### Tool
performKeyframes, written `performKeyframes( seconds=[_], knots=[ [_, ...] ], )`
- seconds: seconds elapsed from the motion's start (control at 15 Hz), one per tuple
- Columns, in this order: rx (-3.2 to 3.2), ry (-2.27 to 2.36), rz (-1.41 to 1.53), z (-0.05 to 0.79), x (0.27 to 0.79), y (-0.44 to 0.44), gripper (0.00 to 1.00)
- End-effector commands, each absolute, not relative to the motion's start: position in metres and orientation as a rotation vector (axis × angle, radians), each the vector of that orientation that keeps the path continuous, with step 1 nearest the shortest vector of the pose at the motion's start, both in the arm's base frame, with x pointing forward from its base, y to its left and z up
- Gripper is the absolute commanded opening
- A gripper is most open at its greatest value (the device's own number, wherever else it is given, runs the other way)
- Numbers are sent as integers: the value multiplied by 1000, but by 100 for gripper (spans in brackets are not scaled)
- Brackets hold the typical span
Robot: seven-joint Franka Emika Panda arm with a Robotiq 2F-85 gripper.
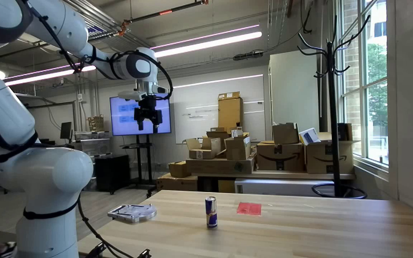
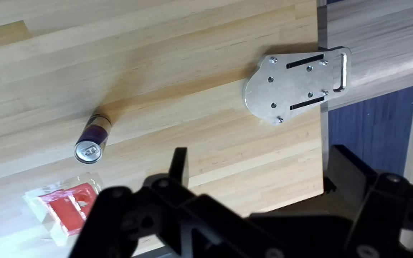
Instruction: Put the can on the silver object.
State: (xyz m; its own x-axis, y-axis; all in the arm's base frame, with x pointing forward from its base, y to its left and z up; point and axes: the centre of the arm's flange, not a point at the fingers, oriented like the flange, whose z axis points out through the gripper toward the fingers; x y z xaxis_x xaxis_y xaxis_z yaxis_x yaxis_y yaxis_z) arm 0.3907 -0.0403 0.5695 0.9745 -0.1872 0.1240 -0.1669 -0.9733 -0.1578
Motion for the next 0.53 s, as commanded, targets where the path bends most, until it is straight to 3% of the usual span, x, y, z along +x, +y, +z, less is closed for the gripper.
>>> performKeyframes(
  seconds=[0.0, 0.47],
  knots=[
    [-2975, 268, -208, 569, 391, -40, 100],
    [-3011, 441, -258, 577, 426, -56, 100]
  ],
)
